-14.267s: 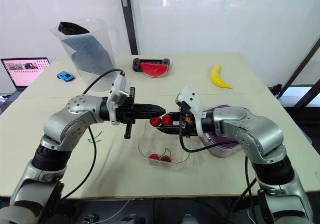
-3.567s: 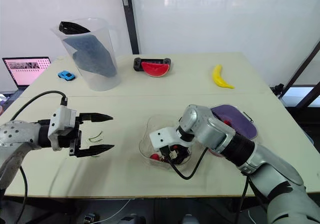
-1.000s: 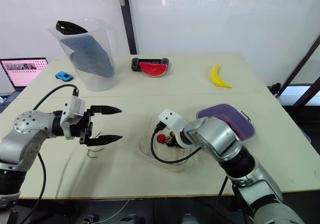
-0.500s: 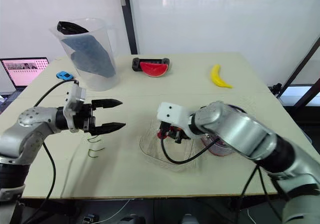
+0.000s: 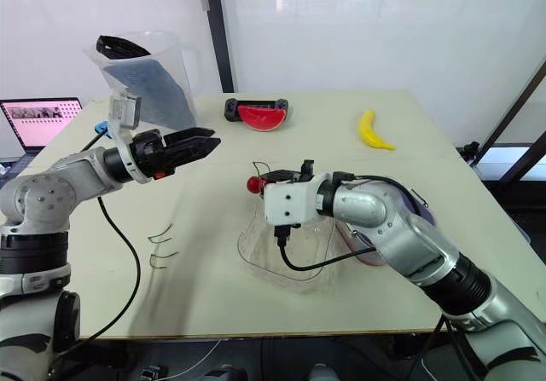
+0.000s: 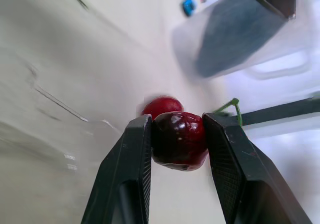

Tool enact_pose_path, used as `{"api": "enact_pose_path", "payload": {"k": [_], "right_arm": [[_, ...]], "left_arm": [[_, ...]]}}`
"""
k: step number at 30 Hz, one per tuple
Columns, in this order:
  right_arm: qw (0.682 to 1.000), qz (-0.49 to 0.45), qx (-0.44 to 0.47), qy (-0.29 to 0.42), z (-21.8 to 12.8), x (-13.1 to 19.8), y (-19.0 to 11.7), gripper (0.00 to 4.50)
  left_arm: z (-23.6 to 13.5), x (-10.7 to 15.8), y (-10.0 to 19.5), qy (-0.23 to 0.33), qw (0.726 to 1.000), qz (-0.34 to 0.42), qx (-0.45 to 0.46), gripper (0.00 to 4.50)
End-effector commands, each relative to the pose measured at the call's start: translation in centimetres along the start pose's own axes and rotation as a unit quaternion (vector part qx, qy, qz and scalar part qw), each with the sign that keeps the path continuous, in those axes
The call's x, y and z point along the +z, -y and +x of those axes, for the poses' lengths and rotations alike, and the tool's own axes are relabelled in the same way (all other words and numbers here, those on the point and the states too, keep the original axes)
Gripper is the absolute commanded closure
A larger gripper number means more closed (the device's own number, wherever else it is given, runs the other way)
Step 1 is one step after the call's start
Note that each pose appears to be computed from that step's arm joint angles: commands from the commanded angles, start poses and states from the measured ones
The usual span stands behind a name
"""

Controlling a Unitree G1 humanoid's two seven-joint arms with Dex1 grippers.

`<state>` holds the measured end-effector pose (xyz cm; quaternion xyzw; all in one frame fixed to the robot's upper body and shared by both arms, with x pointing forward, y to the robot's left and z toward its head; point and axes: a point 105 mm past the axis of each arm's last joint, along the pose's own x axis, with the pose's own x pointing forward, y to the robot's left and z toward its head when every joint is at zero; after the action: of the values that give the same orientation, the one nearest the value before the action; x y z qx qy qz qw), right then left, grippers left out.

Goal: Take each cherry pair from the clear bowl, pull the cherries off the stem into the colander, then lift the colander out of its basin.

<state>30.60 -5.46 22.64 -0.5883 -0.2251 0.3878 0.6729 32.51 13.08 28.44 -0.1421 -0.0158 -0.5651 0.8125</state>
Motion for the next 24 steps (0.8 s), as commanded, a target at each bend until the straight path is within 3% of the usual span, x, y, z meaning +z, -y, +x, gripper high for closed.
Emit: {"api": "enact_pose_path", "payload": {"k": [1,6,20,23,24], "right_arm": [[0.995,-0.092,-0.041,0.026,-0.2,1.5,0.4,2.85],[0.988,-0.117,-0.097,0.036,-0.3,2.3,1.3,2.85],[0.986,-0.097,-0.125,0.05,0.2,3.1,2.2,2.85],[0.986,-0.098,-0.125,0.052,0.2,3.2,2.3,2.9],[0.986,-0.098,-0.125,0.052,0.2,3.2,2.2,2.9]], "left_arm": [[0.3,0.6,1.4,0.0,0.999,0.023,-0.029,0.0],[1.0,-0.5,1.5,-0.004,0.998,0.051,-0.033,0.0],[2.8,-1.9,1.7,0.024,0.996,0.08,-0.034,0.0],[3.0,-1.8,1.6,0.033,0.996,0.074,-0.036,0.9],[3.0,-1.7,1.6,0.036,0.996,0.074,-0.037,1.39]]}}
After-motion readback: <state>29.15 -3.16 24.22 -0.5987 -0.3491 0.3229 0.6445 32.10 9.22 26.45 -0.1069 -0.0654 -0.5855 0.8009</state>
